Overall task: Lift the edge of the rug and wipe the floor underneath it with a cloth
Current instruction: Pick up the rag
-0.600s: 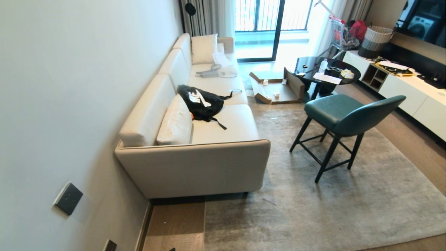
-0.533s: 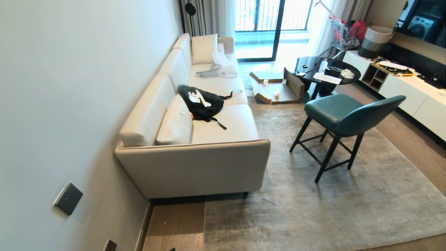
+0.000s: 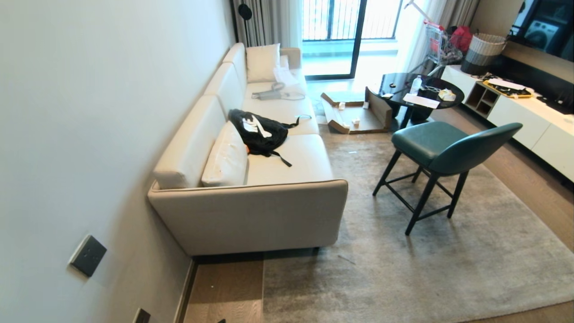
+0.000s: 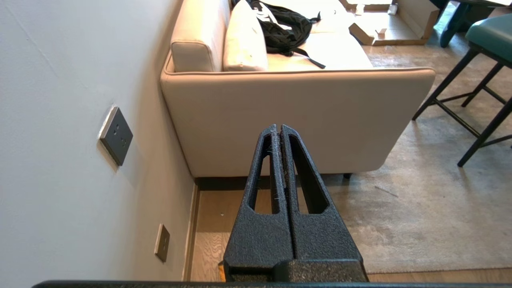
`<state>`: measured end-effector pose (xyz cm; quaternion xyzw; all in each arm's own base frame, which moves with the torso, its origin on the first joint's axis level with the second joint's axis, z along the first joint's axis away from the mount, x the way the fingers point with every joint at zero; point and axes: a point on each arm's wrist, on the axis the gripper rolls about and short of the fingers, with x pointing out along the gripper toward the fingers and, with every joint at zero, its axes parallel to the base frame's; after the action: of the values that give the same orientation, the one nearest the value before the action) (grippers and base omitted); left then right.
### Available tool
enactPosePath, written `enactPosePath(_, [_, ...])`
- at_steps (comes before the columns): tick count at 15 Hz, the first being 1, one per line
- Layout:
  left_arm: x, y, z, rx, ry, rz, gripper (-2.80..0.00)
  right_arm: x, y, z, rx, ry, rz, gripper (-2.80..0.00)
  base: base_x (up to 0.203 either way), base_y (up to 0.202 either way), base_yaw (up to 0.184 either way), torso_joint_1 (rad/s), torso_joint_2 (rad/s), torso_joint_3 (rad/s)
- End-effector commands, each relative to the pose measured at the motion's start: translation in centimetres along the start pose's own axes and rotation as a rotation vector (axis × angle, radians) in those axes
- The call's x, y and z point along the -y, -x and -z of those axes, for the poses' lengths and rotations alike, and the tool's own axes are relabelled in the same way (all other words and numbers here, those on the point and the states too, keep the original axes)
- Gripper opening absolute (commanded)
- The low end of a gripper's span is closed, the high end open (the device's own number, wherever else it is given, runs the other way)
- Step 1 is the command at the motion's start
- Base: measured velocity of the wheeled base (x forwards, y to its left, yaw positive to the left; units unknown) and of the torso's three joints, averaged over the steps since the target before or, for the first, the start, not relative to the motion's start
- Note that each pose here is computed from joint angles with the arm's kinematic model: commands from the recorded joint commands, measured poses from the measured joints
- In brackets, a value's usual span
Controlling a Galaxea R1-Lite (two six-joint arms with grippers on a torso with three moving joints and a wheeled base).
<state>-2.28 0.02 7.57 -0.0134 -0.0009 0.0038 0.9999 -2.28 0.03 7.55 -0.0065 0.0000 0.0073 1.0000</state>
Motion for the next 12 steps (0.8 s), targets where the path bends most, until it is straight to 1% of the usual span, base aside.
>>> enactPosePath(1, [0.0, 0.0, 0.01, 0.0, 0.001, 0.0, -2.8, 0.0, 0.0, 0.0, 0.0, 0.001, -0.001, -2.8, 0.0, 0.0, 0.0, 0.0, 0.0, 0.0])
enactPosePath(12, [0.0, 0.0, 0.01, 0.0, 0.001, 0.0, -2.8, 0.0, 0.0, 0.0, 0.0, 0.001, -0.001, -2.8, 0.0, 0.0, 0.0, 0.0, 0.0, 0.0])
